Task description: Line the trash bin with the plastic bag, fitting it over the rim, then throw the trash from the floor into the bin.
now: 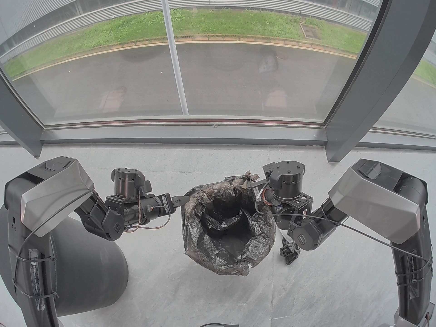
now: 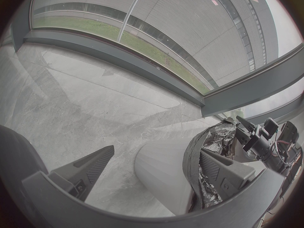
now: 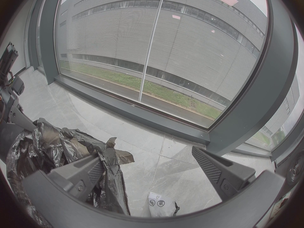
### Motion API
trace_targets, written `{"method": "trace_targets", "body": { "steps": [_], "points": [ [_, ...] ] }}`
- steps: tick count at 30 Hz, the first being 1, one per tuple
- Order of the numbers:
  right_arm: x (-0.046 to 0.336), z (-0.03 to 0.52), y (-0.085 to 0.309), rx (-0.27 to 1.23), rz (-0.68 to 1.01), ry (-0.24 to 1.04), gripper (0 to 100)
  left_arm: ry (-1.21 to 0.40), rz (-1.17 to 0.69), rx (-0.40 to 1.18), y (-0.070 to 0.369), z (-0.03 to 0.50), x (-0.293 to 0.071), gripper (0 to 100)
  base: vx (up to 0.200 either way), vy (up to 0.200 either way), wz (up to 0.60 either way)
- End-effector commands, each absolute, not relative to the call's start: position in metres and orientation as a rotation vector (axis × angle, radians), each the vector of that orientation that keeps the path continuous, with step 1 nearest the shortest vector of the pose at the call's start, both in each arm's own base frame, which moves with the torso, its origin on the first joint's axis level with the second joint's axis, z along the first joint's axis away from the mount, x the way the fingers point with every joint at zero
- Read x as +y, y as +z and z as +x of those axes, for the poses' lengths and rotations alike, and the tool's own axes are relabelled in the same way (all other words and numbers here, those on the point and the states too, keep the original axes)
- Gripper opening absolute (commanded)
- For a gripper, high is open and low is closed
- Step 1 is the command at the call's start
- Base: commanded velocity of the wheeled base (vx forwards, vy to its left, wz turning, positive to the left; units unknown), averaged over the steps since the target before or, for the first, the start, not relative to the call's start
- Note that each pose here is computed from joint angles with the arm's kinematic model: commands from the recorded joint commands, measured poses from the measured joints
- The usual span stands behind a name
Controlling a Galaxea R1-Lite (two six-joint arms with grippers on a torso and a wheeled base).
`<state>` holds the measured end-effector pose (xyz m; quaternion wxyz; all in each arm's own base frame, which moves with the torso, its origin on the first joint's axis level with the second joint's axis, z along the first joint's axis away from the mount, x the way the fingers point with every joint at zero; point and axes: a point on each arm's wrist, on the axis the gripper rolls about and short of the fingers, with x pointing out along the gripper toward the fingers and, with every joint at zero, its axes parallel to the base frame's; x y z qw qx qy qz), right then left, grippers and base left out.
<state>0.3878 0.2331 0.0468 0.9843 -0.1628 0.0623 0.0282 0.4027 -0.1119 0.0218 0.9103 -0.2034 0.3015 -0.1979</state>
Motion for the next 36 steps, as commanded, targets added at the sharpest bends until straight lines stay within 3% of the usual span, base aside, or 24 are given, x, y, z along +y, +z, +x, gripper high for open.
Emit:
{"method": "trace_targets", "body": {
  "steps": [1,36],
  "points": [
    [0.234,0.391,0.045,0.121,-0.325,0.052,100,-0.406,-0.420,0.629,0.018,0.403,-0.112,100,0.000,0.000,0.00],
    [0.224,0.416,0.007,0.163,-0.340,0.011,100,-0.396,-0.415,0.732,-0.015,0.394,-0.120,100,0.000,0.000,0.00]
  ]
}}
